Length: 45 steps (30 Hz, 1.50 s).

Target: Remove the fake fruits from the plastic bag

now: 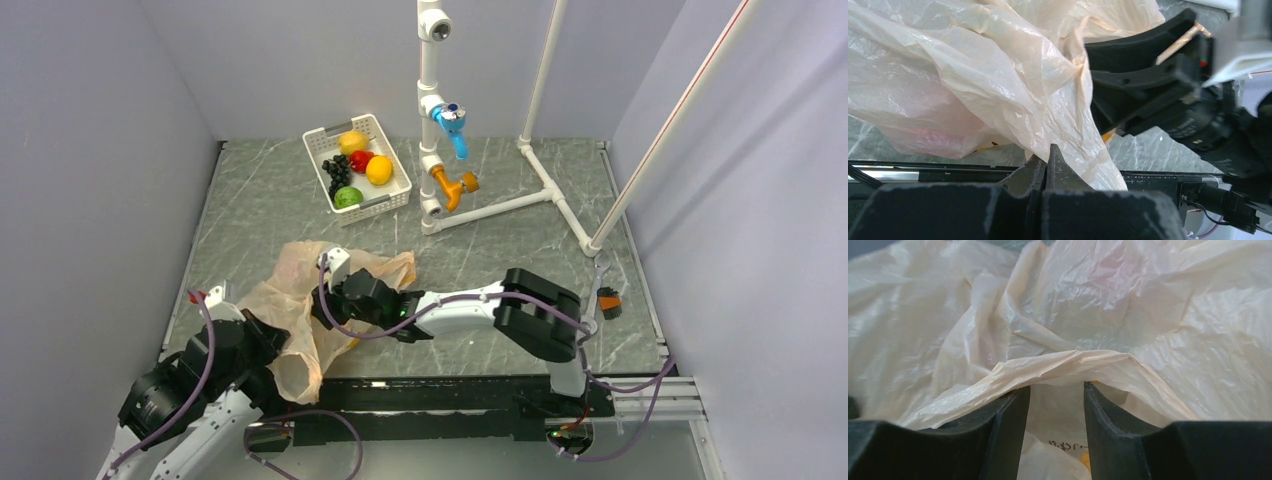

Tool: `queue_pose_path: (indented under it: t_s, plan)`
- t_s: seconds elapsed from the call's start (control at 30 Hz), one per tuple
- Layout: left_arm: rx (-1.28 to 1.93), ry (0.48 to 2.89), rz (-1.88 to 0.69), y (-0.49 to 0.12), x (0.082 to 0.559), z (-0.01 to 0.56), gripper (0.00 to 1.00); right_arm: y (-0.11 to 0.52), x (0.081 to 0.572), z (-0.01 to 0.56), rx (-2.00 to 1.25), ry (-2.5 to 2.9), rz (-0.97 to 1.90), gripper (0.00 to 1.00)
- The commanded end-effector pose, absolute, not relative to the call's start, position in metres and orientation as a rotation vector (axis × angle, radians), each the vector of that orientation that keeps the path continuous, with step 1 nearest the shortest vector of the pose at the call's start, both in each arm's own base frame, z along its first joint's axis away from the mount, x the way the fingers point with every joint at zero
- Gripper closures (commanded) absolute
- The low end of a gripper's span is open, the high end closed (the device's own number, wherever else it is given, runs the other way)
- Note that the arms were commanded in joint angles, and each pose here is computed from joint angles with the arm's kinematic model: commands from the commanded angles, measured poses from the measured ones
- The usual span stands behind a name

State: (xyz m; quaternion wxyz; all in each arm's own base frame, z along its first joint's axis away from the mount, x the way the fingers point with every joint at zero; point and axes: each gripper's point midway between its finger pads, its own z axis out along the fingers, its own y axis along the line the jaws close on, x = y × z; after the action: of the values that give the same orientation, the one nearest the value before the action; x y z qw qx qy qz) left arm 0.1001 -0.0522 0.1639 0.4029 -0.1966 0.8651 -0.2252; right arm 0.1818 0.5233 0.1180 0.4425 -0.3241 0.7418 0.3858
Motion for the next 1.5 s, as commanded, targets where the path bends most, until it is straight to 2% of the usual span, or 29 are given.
queue_pose_path:
  t_s: [0.0, 0.1, 0.2, 0.33, 0.43, 0.7, 0.9, 1.0, 1.1, 1.27, 1.47]
  plan:
    - [-0.501, 2.152, -0.609, -0.053, 0.1, 0.168, 1.0, 0.552, 0.181, 0.134, -0.794, 1.758, 1.063, 0.54]
    - [-0.501, 2.154, -0.607, -0.054, 0.101, 0.168, 1.0, 0.56, 0.184, 0.13, -0.801, 1.738, 1.063, 0.51]
    - [-0.491, 2.172, -0.594, -0.056, 0.102, 0.166, 1.0, 0.569, 0.196, 0.127, -0.803, 1.718, 1.007, 0.39]
    - [-0.469, 2.21, -0.572, -0.059, 0.103, 0.164, 1.0, 0.577, 0.212, 0.119, -0.82, 1.715, 0.905, 0.3]
    - [-0.456, 2.234, -0.558, -0.061, 0.104, 0.161, 1.0, 0.581, 0.223, 0.113, -0.829, 1.698, 0.844, 0.18]
    - [-0.462, 2.229, -0.558, -0.061, 0.104, 0.161, 1.0, 0.591, 0.236, 0.088, -0.905, 1.669, 0.747, 0.04]
    - [-0.476, 2.219, -0.559, -0.059, 0.104, 0.161, 1.0, 0.589, 0.244, 0.05, -0.911, 1.741, 0.699, 0.02]
    - [-0.48, 2.229, -0.549, -0.058, 0.104, 0.16, 1.0, 0.587, 0.243, 0.036, -0.926, 1.761, 0.683, 0.04]
    - [-0.484, 2.233, -0.545, -0.059, 0.104, 0.16, 1.0, 0.586, 0.242, 0.029, -0.949, 1.773, 0.675, 0.14]
    - [-0.483, 2.224, -0.554, -0.058, 0.104, 0.161, 1.0, 0.587, 0.238, 0.033, -0.971, 1.778, 0.693, 0.47]
    - [-0.491, 2.205, -0.565, -0.057, 0.103, 0.162, 1.0, 0.588, 0.234, 0.062, -0.942, 1.778, 0.738, 0.71]
